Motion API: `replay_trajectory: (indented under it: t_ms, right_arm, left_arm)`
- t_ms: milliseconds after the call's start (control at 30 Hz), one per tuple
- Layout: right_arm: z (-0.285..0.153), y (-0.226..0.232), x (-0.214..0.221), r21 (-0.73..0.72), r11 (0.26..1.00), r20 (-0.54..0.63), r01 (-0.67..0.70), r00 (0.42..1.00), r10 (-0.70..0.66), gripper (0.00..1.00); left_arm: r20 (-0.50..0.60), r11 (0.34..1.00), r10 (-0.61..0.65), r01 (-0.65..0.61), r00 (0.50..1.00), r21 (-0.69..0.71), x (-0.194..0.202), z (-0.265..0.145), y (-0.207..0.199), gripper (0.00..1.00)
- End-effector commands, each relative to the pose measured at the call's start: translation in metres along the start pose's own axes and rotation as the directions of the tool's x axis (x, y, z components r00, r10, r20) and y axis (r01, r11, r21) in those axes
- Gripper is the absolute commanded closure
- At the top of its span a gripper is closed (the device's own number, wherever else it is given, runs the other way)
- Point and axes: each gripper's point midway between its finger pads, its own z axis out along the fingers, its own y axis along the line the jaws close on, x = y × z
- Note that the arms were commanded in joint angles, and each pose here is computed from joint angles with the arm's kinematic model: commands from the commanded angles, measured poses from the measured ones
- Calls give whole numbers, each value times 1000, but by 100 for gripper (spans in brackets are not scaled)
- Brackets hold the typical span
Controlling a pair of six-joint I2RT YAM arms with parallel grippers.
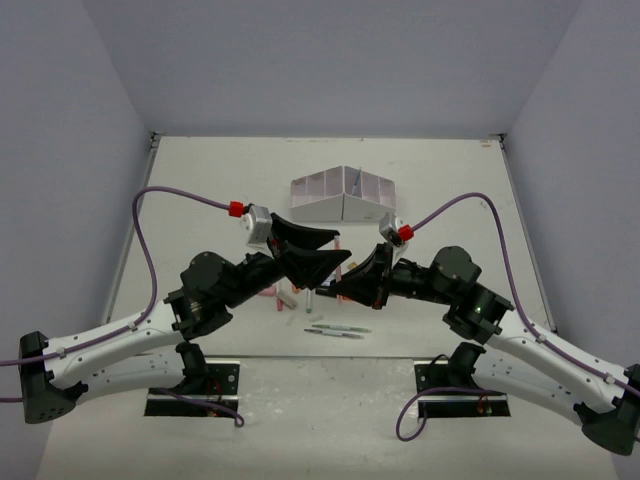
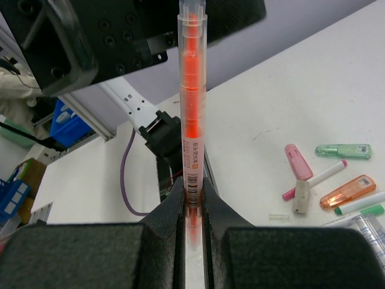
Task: Sort the stationery into containers
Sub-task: Close the pen cap on the pen.
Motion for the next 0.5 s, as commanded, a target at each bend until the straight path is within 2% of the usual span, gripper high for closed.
replay_trajectory:
  t_ms: [0,133,333,467]
  right_arm:
    - [1,4,-10,-3,1000,14,31,999,-31,100]
    - [1,5,-9,-6,999,6,33,999,-33,100]
    - [1,7,-16,0,999,18,47,999,-47,100]
    - [1,6,-24,20,998,37,57,998,-58,100]
  left_arm:
    - [29,997,71,-69,997,-46,-21,1,4,49]
    - [30,997,71,-69,997,-42,-22,1,3,62]
    - [15,998,53,-52,998,-25,-16,2,1,87]
    - [-12,999,42,-42,999,-10,-8,1,-1,100]
